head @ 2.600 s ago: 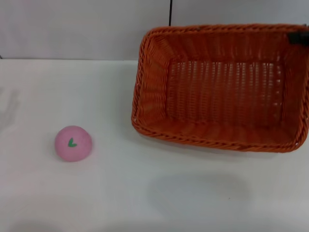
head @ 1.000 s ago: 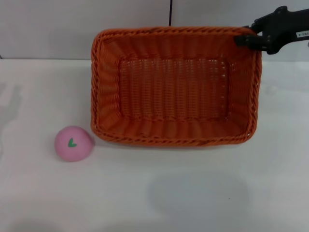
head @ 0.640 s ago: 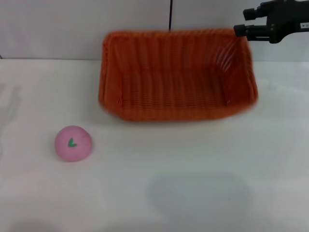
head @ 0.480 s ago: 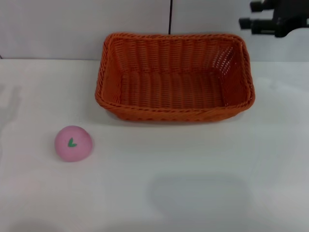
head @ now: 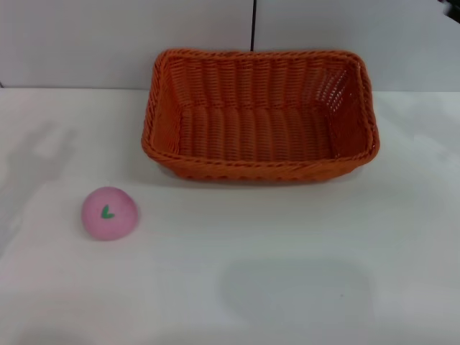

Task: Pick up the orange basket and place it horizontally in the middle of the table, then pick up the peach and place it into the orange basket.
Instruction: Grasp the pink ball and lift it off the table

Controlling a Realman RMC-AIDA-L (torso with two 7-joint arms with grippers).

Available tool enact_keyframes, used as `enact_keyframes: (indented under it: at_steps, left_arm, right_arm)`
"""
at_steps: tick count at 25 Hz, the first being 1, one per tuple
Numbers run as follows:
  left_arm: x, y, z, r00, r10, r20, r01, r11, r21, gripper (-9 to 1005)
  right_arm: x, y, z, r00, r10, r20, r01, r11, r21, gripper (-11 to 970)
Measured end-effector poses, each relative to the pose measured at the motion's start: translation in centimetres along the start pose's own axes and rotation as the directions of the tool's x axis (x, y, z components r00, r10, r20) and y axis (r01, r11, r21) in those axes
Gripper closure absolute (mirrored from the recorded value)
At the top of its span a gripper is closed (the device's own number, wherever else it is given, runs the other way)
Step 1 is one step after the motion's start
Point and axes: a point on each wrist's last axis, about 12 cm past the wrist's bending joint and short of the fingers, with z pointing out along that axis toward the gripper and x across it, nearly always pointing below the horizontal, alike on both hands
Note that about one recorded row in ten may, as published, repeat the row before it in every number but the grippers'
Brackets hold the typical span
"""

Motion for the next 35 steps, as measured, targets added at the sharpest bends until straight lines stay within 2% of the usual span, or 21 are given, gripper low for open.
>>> enact_keyframes:
  at_steps: [1, 2, 3, 4, 5, 6, 7, 8, 9, 10, 12, 15, 16, 17, 21, 27, 28, 29, 30, 35]
  left_arm:
    - [-0.2, 0.0, 0.3, 0.998, 0.025, -0.056, -0.023, 0.999, 0.047, 512]
    - [-0.5, 0.1, 0.8, 0.984, 0.071, -0.161, -0.049, 0.990, 0.132, 513]
    - [-0.5, 0.1, 0.8, 0.984, 0.071, -0.161, -0.049, 0.990, 0.132, 513]
    - [-0.6, 0.1, 1.2, 0.963, 0.101, -0.250, -0.050, 0.978, 0.203, 514]
    - [-0.6, 0.1, 1.2, 0.963, 0.101, -0.250, -0.050, 0.978, 0.203, 514]
    - [-0.4, 0.1, 1.4, 0.948, 0.114, -0.298, -0.043, 0.971, 0.236, 515]
    - [0.0, 0.0, 1.6, 0.914, 0.133, -0.383, -0.019, 0.958, 0.287, 515]
    - [0.0, 0.0, 1.6, 0.914, 0.133, -0.383, -0.019, 0.958, 0.287, 516]
    - [0.4, -0.1, 1.6, 0.895, 0.139, -0.423, -0.004, 0.952, 0.305, 516]
    - [0.7, -0.2, 1.6, 0.876, 0.142, -0.462, 0.013, 0.949, 0.316, 517]
    - [1.7, -0.2, 1.4, 0.827, 0.144, -0.543, 0.041, 0.949, 0.314, 518]
    - [2.2, -0.1, 1.1, 0.808, 0.146, -0.571, 0.037, 0.954, 0.297, 519]
    - [2.3, 0.0, 0.9, 0.804, 0.147, -0.576, 0.033, 0.957, 0.289, 520]
    - [2.4, 0.1, 0.7, 0.799, 0.148, -0.583, 0.028, 0.959, 0.282, 520]
    - [2.7, 0.5, 0.0, 0.783, 0.153, -0.603, -0.003, 0.970, 0.243, 522]
    - [2.9, 0.8, -0.2, 0.773, 0.157, -0.614, -0.027, 0.976, 0.216, 525]
    - [3.6, 1.1, -0.5, 0.748, 0.161, -0.643, -0.052, 0.981, 0.186, 526]
    - [3.6, 1.1, -0.5, 0.748, 0.161, -0.643, -0.052, 0.981, 0.186, 526]
    - [4.1, 1.2, -0.6, 0.727, 0.168, -0.665, -0.059, 0.981, 0.184, 527]
    - [5.2, 1.1, -0.4, 0.690, 0.179, -0.701, -0.074, 0.981, 0.177, 529]
  right_arm:
    - [0.8, 0.1, -1.0, 0.998, 0.044, 0.042, -0.045, 0.999, 0.024, 414]
    - [2.6, 0.4, -2.8, 0.986, 0.114, 0.120, -0.124, 0.990, 0.074, 414]
    - [2.6, 0.4, -2.8, 0.986, 0.114, 0.120, -0.124, 0.990, 0.074, 414]
    - [4.0, 0.8, -4.4, 0.973, 0.141, 0.181, -0.166, 0.978, 0.128, 414]
    - [4.0, 0.8, -4.4, 0.973, 0.141, 0.181, -0.166, 0.978, 0.128, 414]
    - [4.6, 1.0, -5.2, 0.969, 0.140, 0.204, -0.174, 0.972, 0.157, 415]
    - [5.7, 1.4, -6.6, 0.958, 0.149, 0.246, -0.203, 0.956, 0.211, 415]
    - [5.7, 1.4, -6.6, 0.958, 0.149, 0.246, -0.203, 0.956, 0.211, 415]
    - [6.4, 1.7, -8.0, 0.944, 0.148, 0.294, -0.230, 0.935, 0.269, 415]
    - [6.4, 1.7, -8.0, 0.944, 0.148, 0.294, -0.230, 0.935, 0.269, 415]
    - [6.7, 2.0, -10.0, 0.929, 0.133, 0.346, -0.254, 0.908, 0.334, 415]
    - [6.8, 2.0, -11.2, 0.921, 0.120, 0.372, -0.266, 0.889, 0.373, 415]
    - [6.9, 2.0, -11.9, 0.912, 0.112, 0.394, -0.281, 0.872, 0.401, 415]
    - [7.0, 2.1, -13.0, 0.892, 0.100, 0.440, -0.313, 0.840, 0.443, 415]
    - [7.0, 2.2, -13.9, 0.873, 0.078, 0.482, -0.332, 0.818, 0.469, 415]
    - [6.8, 2.3, -13.6, 0.865, 0.074, 0.496, -0.331, 0.828, 0.453, 415]
    - [6.8, 2.3, -13.6, 0.865, 0.074, 0.496, -0.331, 0.828, 0.453, 415]
    - [6.8, 2.3, -13.4, 0.865, 0.080, 0.495, -0.332, 0.831, 0.447, 415]
    - [6.8, 2.3, -13.4, 0.865, 0.080, 0.495, -0.332, 0.831, 0.447, 415]
    - [6.9, 2.3, -13.1, 0.867, 0.089, 0.490, -0.332, 0.836, 0.436, 415]
